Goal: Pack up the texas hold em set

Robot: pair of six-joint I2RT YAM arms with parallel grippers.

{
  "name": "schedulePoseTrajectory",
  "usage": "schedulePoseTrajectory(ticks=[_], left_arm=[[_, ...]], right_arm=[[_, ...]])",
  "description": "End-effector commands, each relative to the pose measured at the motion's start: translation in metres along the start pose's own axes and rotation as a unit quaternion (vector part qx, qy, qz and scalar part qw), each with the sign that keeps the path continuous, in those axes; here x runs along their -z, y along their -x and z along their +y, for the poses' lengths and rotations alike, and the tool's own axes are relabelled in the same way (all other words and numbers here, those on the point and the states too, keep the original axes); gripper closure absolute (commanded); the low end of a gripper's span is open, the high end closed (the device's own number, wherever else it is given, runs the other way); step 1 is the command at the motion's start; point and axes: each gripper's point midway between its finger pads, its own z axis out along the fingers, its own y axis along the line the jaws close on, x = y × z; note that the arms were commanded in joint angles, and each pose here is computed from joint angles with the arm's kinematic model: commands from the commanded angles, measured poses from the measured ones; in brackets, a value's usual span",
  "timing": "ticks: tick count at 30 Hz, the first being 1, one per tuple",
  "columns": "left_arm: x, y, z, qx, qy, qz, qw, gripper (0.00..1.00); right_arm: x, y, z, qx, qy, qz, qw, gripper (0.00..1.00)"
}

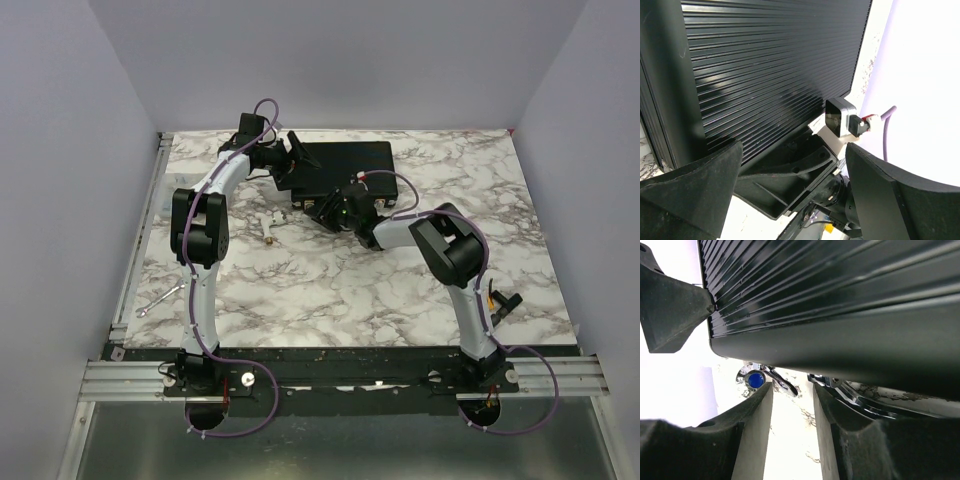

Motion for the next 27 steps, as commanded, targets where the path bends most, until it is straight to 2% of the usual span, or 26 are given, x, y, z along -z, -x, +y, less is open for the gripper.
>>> schedulePoseTrajectory(ticks=[1, 7, 9, 13, 19, 21, 25, 27], left_arm=[[-0.007, 0.001, 0.028, 0.017, 0.037, 0.000, 0.999, 0.15], [-0.006, 0.000, 0.026, 0.015, 0.036, 0.000, 0.999, 0.14], [-0.005, 0.000, 0.025, 0.015, 0.035, 0.000, 0.999, 0.14], [-0.004, -0.001, 0.024, 0.015, 0.035, -0.001, 0.999, 0.14], [-0.003, -0.001, 0.021, 0.014, 0.032, -0.001, 0.999, 0.14], [-0.002, -0.001, 0.019, 0.011, 0.029, -0.001, 1.000, 0.14], [0.010, 0.000, 0.006, -0.011, 0.030, -0.010, 0.999, 0.14], [0.022, 0.000, -0.008, -0.040, 0.037, -0.027, 0.998, 0.13]], right_arm=[[0.008, -0.024, -0.101, 0.028, -0.180, 0.025, 0.983, 0.56], [0.015, -0.012, -0.121, 0.039, -0.260, 0.010, 0.965, 0.52], [0.015, -0.011, -0.123, 0.031, -0.273, 0.007, 0.961, 0.56], [0.011, -0.008, -0.116, 0.032, -0.264, 0.006, 0.964, 0.71], [0.014, -0.009, -0.114, 0.038, -0.259, 0.007, 0.965, 0.71], [0.015, -0.011, -0.108, 0.049, -0.241, 0.017, 0.969, 0.69], [0.035, -0.001, -0.075, 0.121, -0.190, 0.016, 0.974, 0.51], [0.060, 0.009, -0.066, 0.157, -0.187, 0.004, 0.970, 0.45]])
